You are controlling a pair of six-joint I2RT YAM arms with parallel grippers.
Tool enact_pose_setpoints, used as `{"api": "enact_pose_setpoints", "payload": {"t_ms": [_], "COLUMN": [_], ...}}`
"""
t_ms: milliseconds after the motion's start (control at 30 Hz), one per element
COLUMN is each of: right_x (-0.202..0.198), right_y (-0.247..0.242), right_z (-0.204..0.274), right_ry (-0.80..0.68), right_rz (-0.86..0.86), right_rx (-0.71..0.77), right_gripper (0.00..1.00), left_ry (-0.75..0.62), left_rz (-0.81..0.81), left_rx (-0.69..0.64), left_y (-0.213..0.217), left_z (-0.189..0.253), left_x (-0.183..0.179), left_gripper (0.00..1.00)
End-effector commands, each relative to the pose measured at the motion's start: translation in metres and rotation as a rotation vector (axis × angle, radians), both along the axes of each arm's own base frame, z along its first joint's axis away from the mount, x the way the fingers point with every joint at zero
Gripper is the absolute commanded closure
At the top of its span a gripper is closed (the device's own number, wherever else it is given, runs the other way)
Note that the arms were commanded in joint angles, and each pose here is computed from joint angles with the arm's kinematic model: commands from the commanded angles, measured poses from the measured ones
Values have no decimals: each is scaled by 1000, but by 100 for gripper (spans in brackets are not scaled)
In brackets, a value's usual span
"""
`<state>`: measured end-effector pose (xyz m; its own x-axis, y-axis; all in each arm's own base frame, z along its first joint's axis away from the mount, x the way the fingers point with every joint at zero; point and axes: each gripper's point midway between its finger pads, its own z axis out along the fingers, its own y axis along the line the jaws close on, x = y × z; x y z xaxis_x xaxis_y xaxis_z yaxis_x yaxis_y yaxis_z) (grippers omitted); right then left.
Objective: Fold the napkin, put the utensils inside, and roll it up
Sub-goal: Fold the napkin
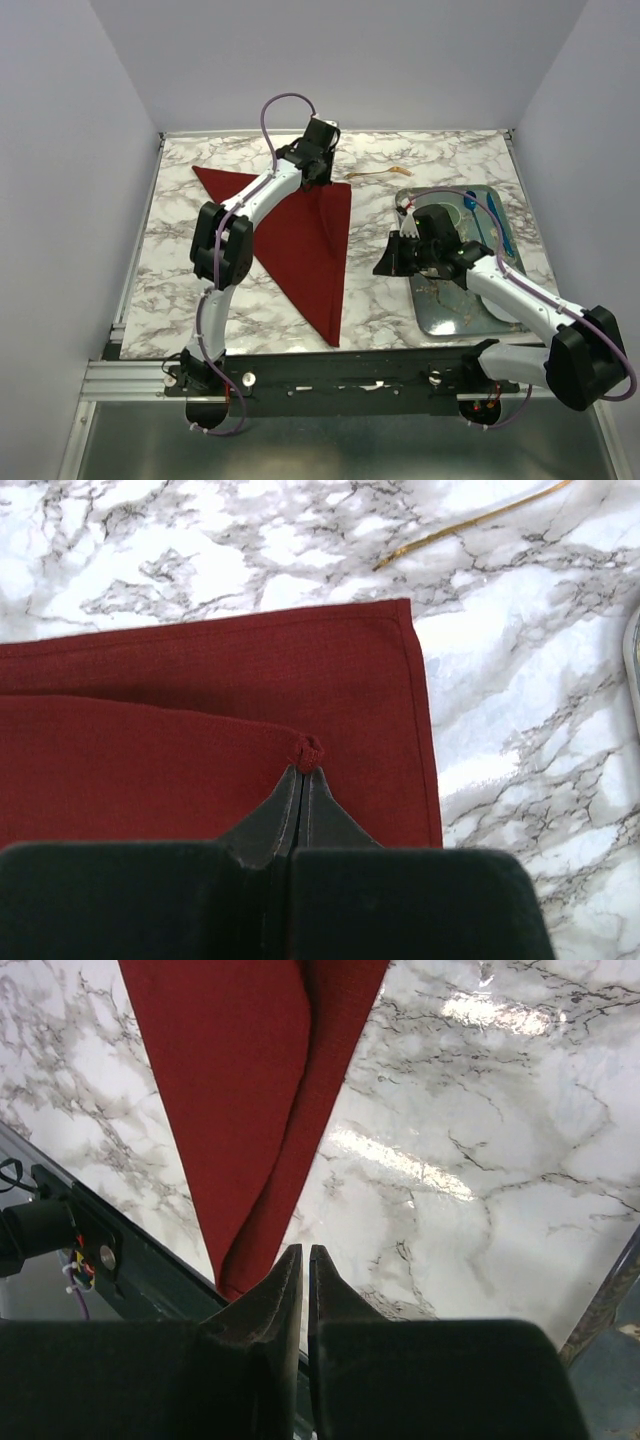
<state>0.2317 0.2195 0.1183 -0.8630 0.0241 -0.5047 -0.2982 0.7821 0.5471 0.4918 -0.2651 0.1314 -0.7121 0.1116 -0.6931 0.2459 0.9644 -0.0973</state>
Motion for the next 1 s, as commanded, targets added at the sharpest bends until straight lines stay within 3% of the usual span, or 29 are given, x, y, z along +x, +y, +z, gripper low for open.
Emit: {"api": "enact_pose_setpoints", "payload": {"t_ms": [0,967], "right_x": [1,-2], "right_y": [7,9], "right_z": [-1,-10], "right_ry": [7,28], "right_rz": [19,33], "right_rx": [44,46], "right_gripper": [85,86], "left_ry": [4,18], "left_rz": [-20,-64], "left_rx": [10,-37], "left_y": [-6,-37], "left_z": [-5,-17], "left_x": [7,20], "left_gripper": [100,100]}}
